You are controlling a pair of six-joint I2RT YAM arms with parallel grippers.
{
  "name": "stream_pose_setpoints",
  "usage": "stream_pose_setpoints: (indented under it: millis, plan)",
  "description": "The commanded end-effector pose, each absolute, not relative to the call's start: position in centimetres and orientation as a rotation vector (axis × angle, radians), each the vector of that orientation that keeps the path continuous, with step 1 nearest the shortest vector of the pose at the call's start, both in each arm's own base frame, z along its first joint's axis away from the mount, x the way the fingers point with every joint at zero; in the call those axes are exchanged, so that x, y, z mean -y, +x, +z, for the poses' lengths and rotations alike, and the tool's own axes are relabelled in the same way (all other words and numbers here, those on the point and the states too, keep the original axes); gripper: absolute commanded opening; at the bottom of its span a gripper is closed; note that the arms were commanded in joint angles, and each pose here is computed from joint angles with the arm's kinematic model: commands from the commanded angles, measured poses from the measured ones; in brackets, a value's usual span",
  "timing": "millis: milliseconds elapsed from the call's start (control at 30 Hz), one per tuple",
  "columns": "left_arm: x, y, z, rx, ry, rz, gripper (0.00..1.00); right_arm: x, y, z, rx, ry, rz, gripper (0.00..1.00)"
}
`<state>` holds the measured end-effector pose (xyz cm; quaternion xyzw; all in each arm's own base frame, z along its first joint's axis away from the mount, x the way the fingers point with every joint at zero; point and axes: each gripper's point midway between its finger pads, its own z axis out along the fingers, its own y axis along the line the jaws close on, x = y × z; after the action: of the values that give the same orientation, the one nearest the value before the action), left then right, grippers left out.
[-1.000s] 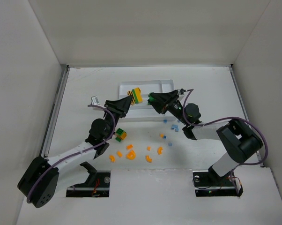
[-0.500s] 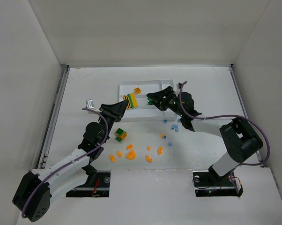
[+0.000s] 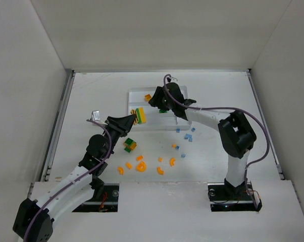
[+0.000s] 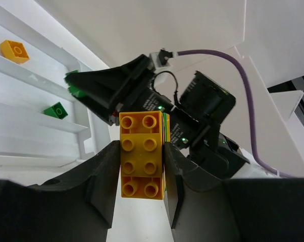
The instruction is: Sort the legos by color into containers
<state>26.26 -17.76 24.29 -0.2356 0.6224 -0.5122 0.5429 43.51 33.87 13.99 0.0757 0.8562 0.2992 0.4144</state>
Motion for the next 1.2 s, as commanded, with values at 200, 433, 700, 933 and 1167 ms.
stream_pose_setpoints:
  millis: [200, 433, 700, 933, 1167]
  plan:
    - [17.5, 25.8, 23.5, -1.495, -0.564, -1.267, 0.15, -34.3, 44.2, 11.9, -2.228, 0.082, 0.57, 0.46]
    - [17.4, 26.0, 23.0, -1.497, -0.586, -1.281, 0.15, -34.9, 45.1, 11.6, -2.223, 0.09, 0.568, 0.56]
    - [17.3, 25.9, 22.8, -1.498, -0.6, -1.29, 0.15, -35.1, 44.9, 11.8, -2.219, 0.094, 0.584, 0.65]
    - [17.0, 26.1, 22.9, -1.49, -0.615, -1.29, 0.15, -34.6, 43.4, 13.8, -2.176, 0.121, 0.64, 0.7]
    - [16.4, 26.3, 24.3, -1.431, -0.663, -1.338, 0.15, -33.5, 37.5, 20.8, -1.909, 0.244, 1.125, 0.68]
